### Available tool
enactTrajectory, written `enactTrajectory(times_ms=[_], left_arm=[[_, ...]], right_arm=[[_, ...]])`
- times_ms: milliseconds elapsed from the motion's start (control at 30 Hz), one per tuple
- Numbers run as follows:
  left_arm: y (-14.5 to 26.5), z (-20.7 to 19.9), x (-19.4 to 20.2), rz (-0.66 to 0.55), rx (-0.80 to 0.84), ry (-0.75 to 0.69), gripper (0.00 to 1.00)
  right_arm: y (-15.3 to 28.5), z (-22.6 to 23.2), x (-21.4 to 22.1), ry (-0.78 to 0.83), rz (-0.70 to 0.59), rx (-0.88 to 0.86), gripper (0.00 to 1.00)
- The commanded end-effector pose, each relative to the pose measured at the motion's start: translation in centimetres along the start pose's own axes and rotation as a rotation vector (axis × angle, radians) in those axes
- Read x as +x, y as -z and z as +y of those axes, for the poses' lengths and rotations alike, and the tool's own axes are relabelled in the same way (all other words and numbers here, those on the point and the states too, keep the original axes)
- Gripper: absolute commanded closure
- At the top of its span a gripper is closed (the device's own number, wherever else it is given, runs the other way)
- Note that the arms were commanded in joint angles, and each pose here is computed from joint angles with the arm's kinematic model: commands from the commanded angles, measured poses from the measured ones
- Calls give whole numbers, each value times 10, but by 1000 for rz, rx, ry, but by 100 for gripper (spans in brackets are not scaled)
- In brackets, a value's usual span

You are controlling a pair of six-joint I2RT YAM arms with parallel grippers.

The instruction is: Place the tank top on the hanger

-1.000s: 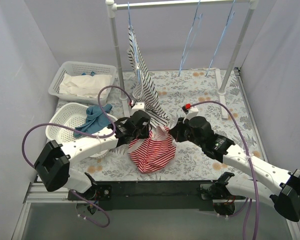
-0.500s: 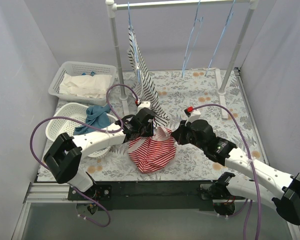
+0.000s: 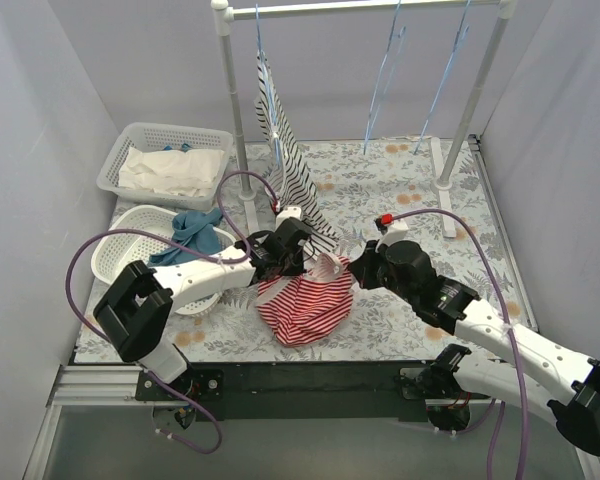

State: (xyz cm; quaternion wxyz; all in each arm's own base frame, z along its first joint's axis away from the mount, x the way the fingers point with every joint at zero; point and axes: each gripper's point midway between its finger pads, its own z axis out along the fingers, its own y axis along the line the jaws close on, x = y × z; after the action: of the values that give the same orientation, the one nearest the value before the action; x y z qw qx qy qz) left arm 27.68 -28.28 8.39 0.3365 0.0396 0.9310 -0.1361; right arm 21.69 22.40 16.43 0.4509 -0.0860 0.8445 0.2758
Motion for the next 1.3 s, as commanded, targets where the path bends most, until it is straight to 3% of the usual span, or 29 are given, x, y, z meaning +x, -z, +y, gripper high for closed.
enactTrajectory(times_ms=[0, 67, 100, 333, 533, 633, 767, 900, 1000, 1067, 1100, 1267], left_arm=[[52, -18, -67, -188, 77, 48, 100], [77, -18, -89, -251, 86, 60, 100], [112, -24, -116, -338, 136, 89, 100], [268, -32, -213, -721, 360, 151, 100], [362, -52, -270, -950, 531, 135, 100], [364, -58, -274, -965, 541, 119, 100], [332, -59, -255, -905, 534, 102, 100], [302, -56, -224, -811, 552, 123, 100], [269, -49, -183, -701, 565, 158, 100], [252, -50, -156, -624, 596, 155, 100], [222, -44, -126, -535, 578, 173, 100], [164, -29, -30, -287, 611, 203, 100]], right_arm=[[15, -3, -30, 11, -87, 52, 99], [25, -7, -53, 19, -144, 104, 99], [33, -12, -60, 35, -154, 135, 99], [111, -4, -176, 48, -479, 216, 99], [168, 18, -265, 68, -698, 224, 99], [182, 23, -289, 85, -752, 248, 99], [184, 24, -301, 107, -773, 276, 99], [168, 21, -275, 73, -715, 235, 99], [136, 7, -220, 20, -607, 209, 99], [108, -9, -164, 7, -489, 204, 99], [98, -16, -141, -10, -441, 203, 99], [52, -41, -4, -192, -164, 134, 99]])
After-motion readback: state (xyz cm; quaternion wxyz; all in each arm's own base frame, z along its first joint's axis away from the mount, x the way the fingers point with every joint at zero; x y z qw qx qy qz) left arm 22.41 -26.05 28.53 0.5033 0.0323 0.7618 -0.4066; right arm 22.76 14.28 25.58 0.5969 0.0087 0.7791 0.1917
